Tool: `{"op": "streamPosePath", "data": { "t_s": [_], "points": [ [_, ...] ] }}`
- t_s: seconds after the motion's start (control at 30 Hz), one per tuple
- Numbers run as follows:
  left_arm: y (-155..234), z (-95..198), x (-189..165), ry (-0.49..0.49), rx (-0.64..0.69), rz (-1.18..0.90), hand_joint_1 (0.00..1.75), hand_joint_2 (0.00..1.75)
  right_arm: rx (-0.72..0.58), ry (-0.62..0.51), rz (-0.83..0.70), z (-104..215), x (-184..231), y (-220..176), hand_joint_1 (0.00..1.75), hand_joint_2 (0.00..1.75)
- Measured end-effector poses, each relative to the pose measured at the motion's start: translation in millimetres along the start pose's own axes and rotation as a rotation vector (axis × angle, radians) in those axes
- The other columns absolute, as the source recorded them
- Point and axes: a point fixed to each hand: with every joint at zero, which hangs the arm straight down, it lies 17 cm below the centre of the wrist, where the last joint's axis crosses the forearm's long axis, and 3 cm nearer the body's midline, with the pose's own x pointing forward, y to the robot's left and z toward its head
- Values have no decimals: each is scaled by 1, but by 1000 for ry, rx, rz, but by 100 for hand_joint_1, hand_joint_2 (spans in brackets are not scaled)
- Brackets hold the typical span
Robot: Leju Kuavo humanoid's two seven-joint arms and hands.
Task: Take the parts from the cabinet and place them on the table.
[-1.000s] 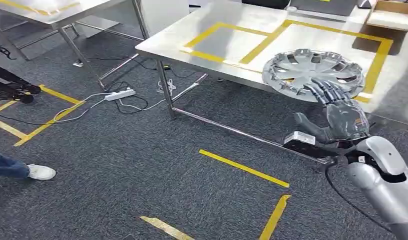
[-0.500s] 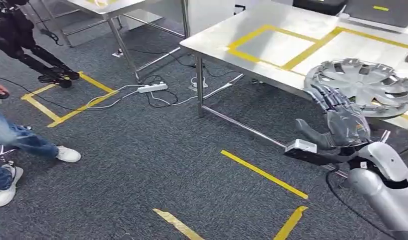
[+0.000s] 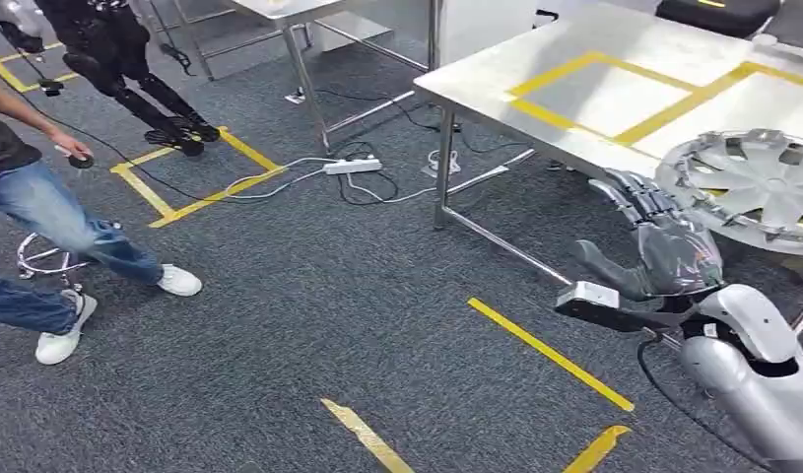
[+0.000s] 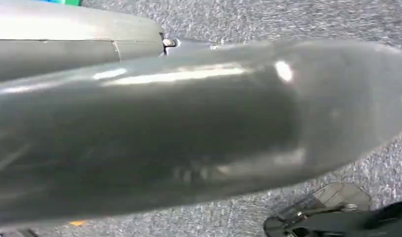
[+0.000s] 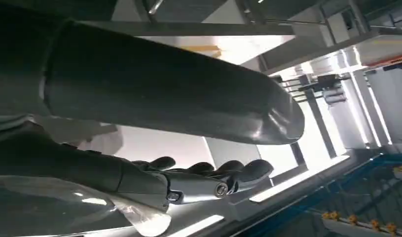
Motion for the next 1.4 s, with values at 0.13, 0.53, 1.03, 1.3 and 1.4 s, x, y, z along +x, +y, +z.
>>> {"op": "streamPosePath", "data": {
  "t_s": [0.13,0.53,1.03,1.3,1.4],
  "points": [
    [2,-1,2,-4,3,2,0,0,-4,-1,-1,1,0,-1,0,0],
    [-5,1,-2,4,-11,6,0,0,-14,28,-24,11,-6,-2,0,0],
    [-6,3,-6,12,-10,28,0,0,-45,21,7,-3,-15,-24,0,0],
    [-4,2,-6,13,-8,32,0,0,-59,42,20,-1,-34,-40,0,0],
    [-5,3,-7,15,-11,32,0,0,-46,49,22,2,-38,-38,0,0]
  ]
}}
